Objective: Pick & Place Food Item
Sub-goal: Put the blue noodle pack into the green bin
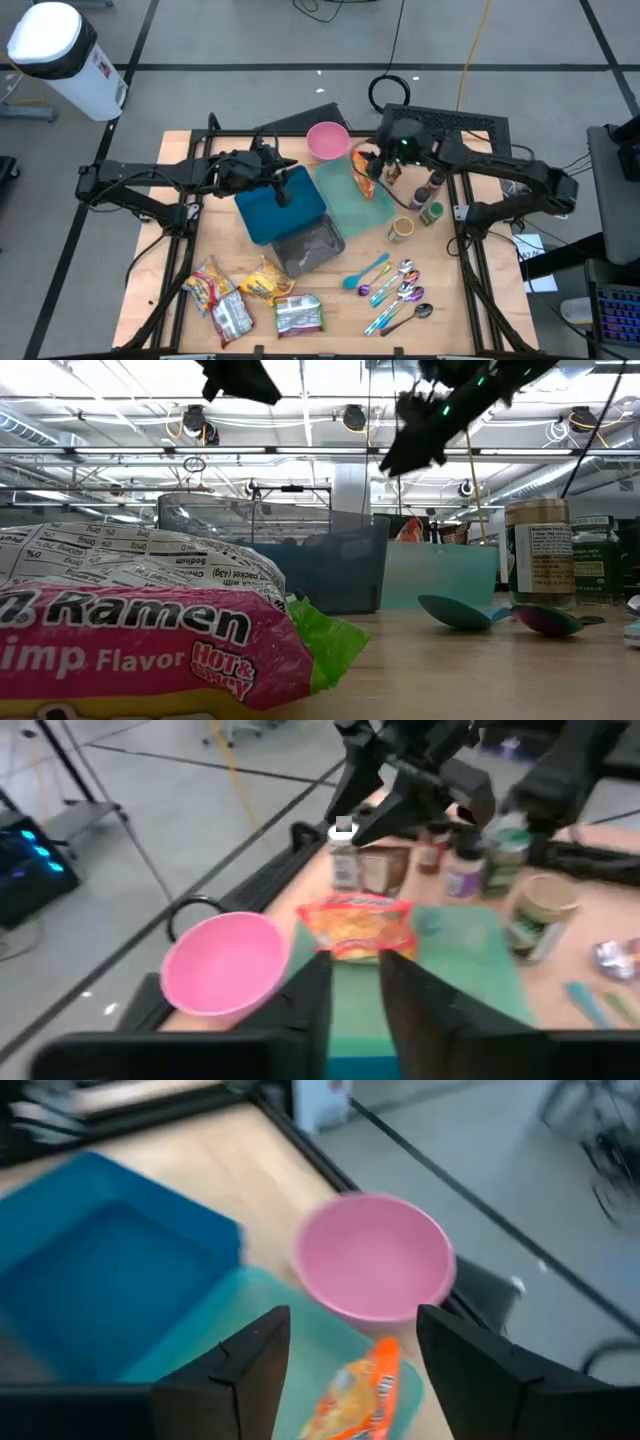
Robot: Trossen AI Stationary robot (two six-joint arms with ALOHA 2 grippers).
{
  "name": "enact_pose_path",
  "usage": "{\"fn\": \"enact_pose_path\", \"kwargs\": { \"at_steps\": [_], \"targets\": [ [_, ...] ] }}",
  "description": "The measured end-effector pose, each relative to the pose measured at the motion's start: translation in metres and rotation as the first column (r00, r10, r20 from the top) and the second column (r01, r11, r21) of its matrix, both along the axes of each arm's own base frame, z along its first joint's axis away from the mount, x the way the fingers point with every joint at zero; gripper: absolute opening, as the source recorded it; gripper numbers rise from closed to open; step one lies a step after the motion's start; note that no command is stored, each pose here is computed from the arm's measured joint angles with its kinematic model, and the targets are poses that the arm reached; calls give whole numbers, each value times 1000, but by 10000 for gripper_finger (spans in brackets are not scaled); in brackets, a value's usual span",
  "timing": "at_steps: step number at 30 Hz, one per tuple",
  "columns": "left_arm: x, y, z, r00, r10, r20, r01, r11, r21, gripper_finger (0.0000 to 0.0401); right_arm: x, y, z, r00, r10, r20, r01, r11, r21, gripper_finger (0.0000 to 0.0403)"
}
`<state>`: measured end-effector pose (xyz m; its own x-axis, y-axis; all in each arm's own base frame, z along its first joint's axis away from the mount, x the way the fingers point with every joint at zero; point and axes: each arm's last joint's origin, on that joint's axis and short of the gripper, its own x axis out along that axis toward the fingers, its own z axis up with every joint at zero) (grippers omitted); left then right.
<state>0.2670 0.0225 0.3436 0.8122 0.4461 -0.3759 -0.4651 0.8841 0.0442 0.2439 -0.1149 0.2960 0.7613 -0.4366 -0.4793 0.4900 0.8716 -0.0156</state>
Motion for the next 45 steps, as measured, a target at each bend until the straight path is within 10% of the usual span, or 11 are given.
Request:
{"fn": "enact_pose_path", "kwargs": {
  "at_steps": [13,29,45],
  "targets": [
    [-30,-38,-23,979,49,-199,-120,923,-366,293,-41,93,23,930,314,193,-311,949,-45,199],
    [-87,-117,-57,821,126,-556,-514,585,-627,308,-44,130,-16,829,480,286,-473,876,-99,197],
    [-134,-166,-120,477,205,-855,-864,288,-413,308,-49,158,-25,761,592,263,-592,801,-88,196]
  ]
}}
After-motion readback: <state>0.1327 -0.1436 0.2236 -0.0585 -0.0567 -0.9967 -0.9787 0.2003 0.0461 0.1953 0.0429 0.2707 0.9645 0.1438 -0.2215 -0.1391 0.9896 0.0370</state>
